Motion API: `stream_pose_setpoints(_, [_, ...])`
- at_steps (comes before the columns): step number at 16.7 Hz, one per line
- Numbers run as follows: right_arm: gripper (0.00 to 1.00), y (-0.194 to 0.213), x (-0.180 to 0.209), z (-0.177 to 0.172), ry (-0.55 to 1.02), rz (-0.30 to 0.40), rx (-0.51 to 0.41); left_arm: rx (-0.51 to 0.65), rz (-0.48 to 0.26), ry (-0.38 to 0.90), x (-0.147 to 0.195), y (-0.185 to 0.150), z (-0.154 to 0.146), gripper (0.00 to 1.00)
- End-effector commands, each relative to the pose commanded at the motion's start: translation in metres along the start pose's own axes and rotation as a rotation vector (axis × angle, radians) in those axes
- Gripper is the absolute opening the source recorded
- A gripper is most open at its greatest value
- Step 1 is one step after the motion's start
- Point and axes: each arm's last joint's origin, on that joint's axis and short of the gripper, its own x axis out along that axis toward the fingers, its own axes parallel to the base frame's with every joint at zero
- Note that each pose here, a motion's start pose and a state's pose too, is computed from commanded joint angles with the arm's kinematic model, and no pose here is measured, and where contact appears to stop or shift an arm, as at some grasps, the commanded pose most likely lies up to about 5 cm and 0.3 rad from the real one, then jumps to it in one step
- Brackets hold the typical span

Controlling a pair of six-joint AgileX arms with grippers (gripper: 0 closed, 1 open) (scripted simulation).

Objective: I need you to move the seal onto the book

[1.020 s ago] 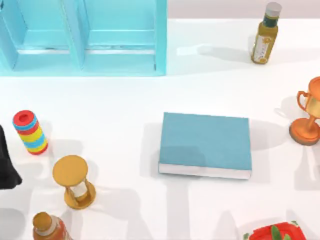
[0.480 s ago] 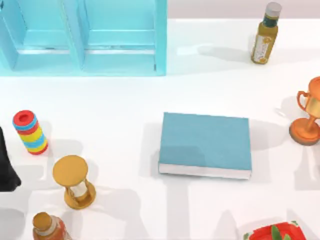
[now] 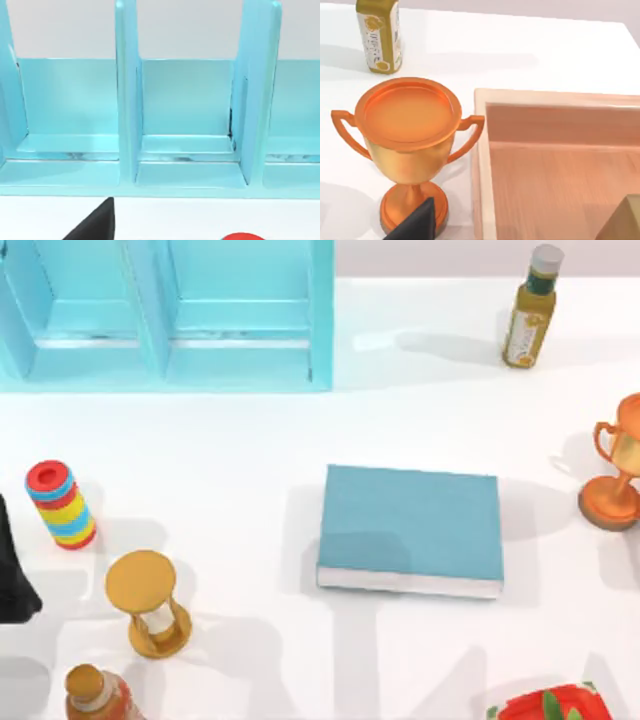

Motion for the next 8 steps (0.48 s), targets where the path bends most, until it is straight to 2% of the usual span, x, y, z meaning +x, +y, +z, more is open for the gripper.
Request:
stream_pose_setpoints(4, [1.0,-0.021,0.031,0.054,0.335,-0.022,-0.036,0.0,0.0,0.0,0.0,0.0,0.0,1.0])
stream_pose_setpoints(8, [1.0,-0.052,0.09,0.088,0.675,-0.001,-0.041,0.0,0.0,0.0,0.0,0.0,0.0,1.0])
